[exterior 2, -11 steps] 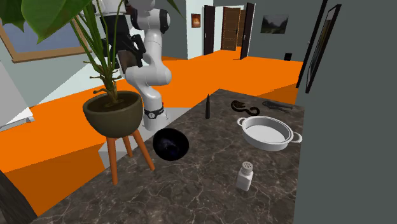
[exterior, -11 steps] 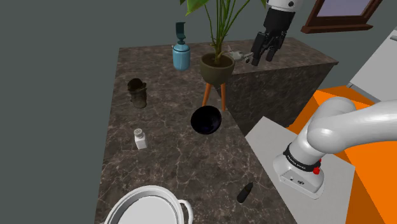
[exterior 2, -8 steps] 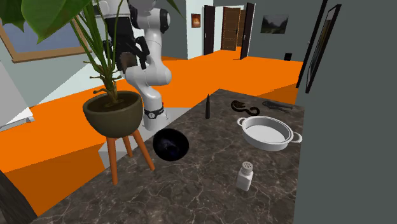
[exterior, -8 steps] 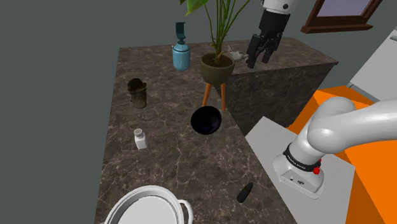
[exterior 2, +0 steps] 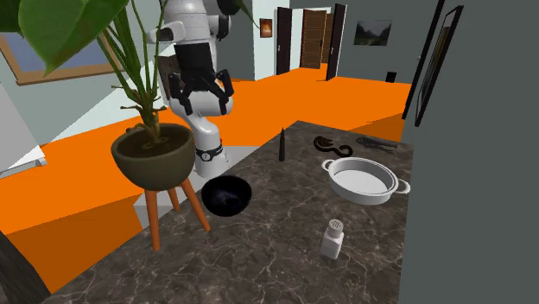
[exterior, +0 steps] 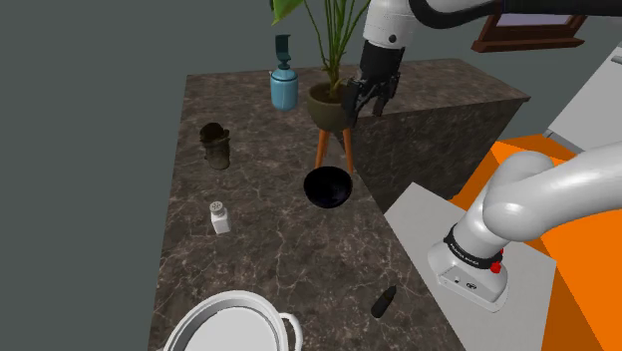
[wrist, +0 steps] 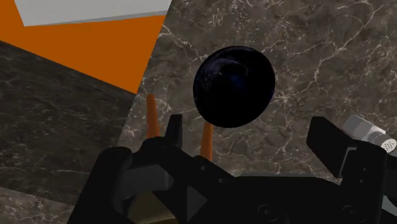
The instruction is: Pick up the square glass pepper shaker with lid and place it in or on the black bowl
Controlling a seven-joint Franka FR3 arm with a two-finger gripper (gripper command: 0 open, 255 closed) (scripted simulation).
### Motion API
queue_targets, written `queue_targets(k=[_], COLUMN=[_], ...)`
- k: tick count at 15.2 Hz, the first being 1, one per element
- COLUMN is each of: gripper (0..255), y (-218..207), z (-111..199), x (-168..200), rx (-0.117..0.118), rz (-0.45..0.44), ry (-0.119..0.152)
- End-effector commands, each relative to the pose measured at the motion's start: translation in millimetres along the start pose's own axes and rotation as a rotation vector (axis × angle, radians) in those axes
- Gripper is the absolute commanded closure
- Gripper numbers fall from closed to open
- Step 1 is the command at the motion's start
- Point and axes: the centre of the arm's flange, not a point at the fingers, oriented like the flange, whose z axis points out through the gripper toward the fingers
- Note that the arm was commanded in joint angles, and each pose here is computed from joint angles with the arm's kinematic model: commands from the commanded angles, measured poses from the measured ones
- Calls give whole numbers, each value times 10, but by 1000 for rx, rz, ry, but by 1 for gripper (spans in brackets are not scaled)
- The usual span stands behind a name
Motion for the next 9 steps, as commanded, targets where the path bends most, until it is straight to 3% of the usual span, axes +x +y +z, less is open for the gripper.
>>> queue_targets(k=[1, 9], gripper=[0, 0], y=[-252, -1172], z=[123, 601], x=[89, 427], rx=[-7, -38], rz=[-3, -14], ry=[3, 18])
